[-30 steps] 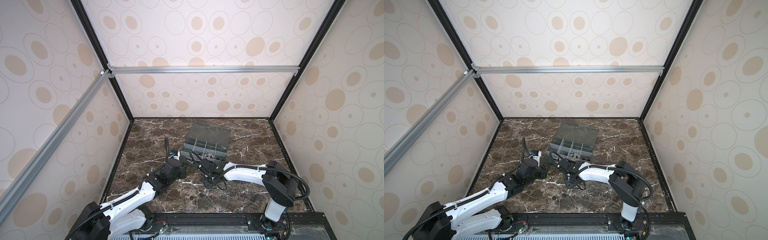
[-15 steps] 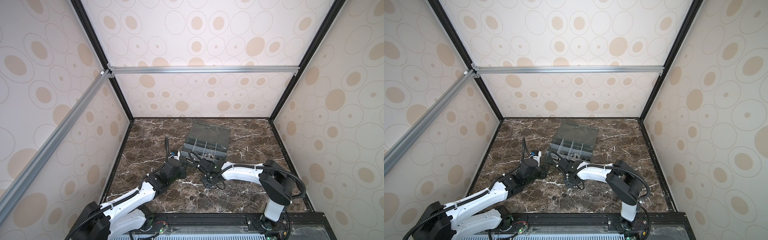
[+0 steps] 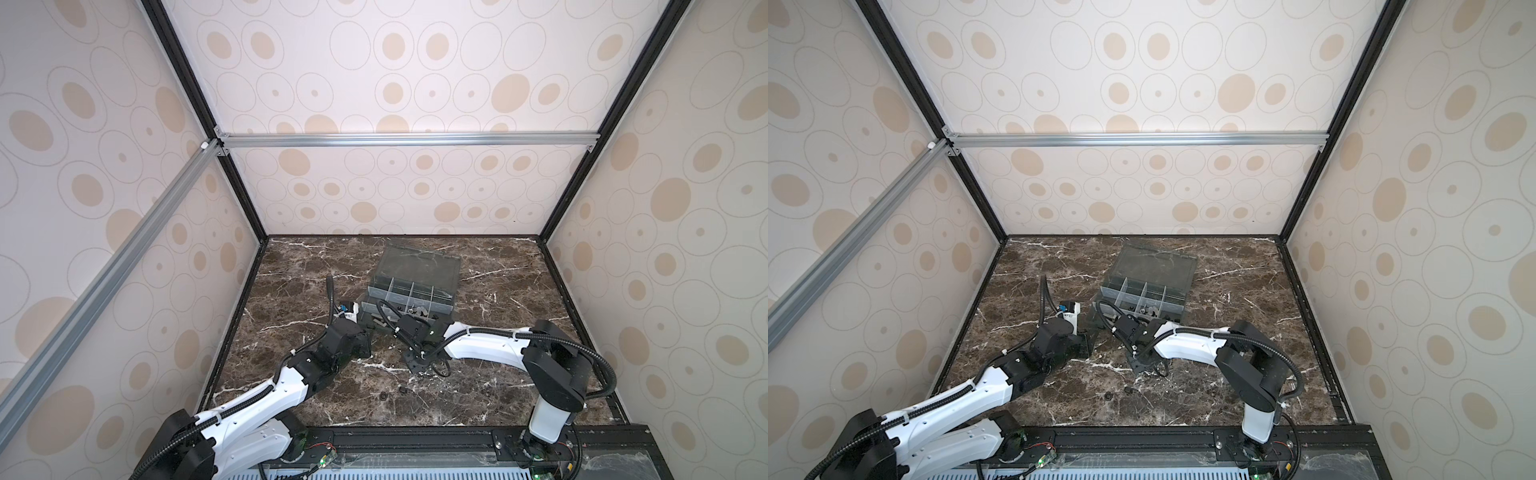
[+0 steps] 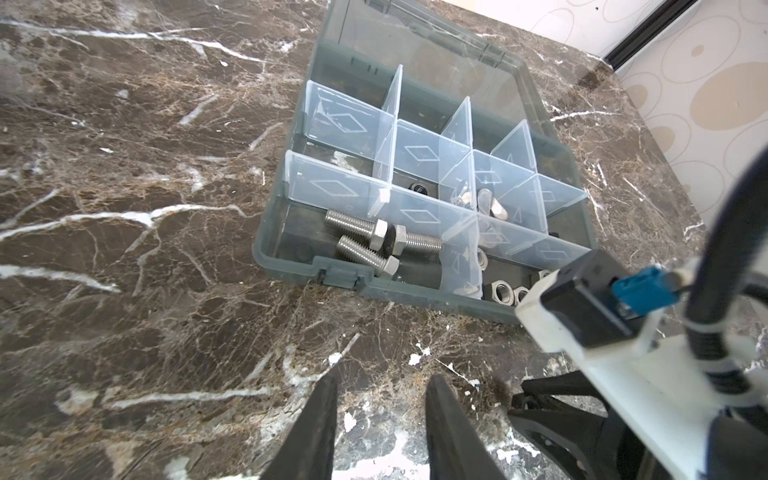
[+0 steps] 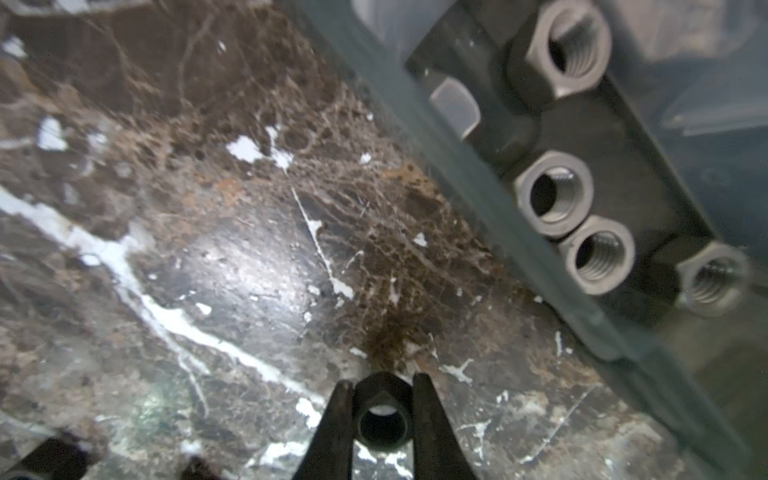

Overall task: Sort the screws and nuts into containers
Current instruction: 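Lift the black hex nut with the right gripper and carry it over the box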

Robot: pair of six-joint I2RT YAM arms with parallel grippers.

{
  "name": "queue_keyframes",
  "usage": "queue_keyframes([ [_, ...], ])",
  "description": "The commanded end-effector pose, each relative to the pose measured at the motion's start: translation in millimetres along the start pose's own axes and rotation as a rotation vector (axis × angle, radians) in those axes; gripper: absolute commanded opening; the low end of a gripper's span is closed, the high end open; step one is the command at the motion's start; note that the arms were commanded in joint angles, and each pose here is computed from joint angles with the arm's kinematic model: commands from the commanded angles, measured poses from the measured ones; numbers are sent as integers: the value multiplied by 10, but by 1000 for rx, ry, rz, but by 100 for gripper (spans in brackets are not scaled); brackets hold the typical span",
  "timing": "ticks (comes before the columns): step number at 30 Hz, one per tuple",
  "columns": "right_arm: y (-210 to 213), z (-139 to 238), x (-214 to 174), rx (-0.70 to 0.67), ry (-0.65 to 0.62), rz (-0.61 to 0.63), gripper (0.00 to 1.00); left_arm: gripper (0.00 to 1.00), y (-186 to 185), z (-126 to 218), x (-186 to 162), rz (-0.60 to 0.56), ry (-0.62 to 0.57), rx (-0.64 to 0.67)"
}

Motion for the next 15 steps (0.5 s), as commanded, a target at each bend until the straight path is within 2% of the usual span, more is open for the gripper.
queue_keyframes([
  [1, 42, 314, 248, 11, -104, 40, 19, 36, 37, 38, 49, 31, -28, 16],
  [11, 123, 739, 1011, 105, -289, 32, 18, 36, 76, 132, 74, 59, -57, 26],
  [15, 164, 847, 1207, 126, -336, 25, 18, 36, 87, 169, 83, 70, -72, 24],
])
Point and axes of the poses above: each gripper's point midway between its finger pads, its own z axis back along the fingers, its own y axis along the line the jaws close on, x = y × z, the point moved 5 cm from there along z, back along the fingers, and after that the axes turned 11 degrees about -z, right-handed, at the moved point
